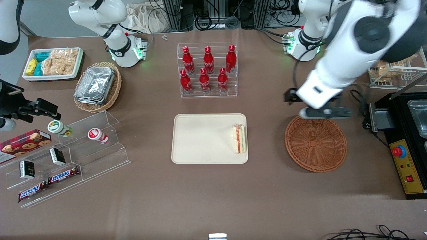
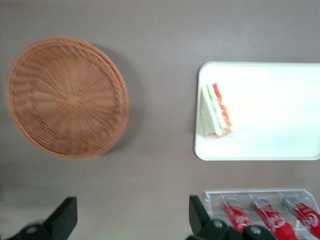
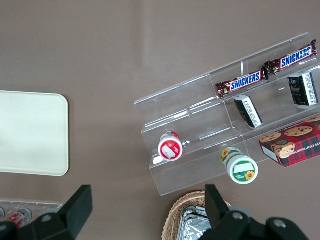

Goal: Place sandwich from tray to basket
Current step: 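Move the left gripper from the basket over to the sandwich on the tray, then lower the left gripper and grasp the wrapped sandwich wedge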

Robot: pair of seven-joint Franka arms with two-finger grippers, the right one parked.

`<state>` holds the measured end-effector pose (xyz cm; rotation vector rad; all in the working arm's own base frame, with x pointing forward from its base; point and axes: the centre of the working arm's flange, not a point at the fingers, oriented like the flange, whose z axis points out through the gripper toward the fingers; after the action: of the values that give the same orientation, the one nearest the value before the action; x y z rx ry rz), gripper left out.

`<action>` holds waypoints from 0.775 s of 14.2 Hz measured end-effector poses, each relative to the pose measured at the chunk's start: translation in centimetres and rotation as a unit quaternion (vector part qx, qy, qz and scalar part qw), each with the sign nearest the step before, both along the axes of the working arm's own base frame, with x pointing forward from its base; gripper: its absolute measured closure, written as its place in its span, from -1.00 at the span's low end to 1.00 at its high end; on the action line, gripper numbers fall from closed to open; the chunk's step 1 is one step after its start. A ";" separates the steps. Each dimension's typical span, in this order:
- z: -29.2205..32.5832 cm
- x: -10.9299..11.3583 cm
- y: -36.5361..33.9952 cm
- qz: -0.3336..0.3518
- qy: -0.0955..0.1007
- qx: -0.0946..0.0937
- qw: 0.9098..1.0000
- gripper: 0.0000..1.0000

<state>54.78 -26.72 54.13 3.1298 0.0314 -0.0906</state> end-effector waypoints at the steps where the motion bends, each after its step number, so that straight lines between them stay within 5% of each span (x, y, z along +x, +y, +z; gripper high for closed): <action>1: -1.7 -0.3 -2.4 0.016 0.004 0.005 1.000 -1.00; 6: -13.9 -1.2 -12.1 0.112 0.036 0.014 0.993 -1.00; 11: -26.1 -0.6 -14.7 0.159 0.044 0.037 0.986 -1.00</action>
<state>54.22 -41.38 28.03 3.1415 0.5431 -0.2274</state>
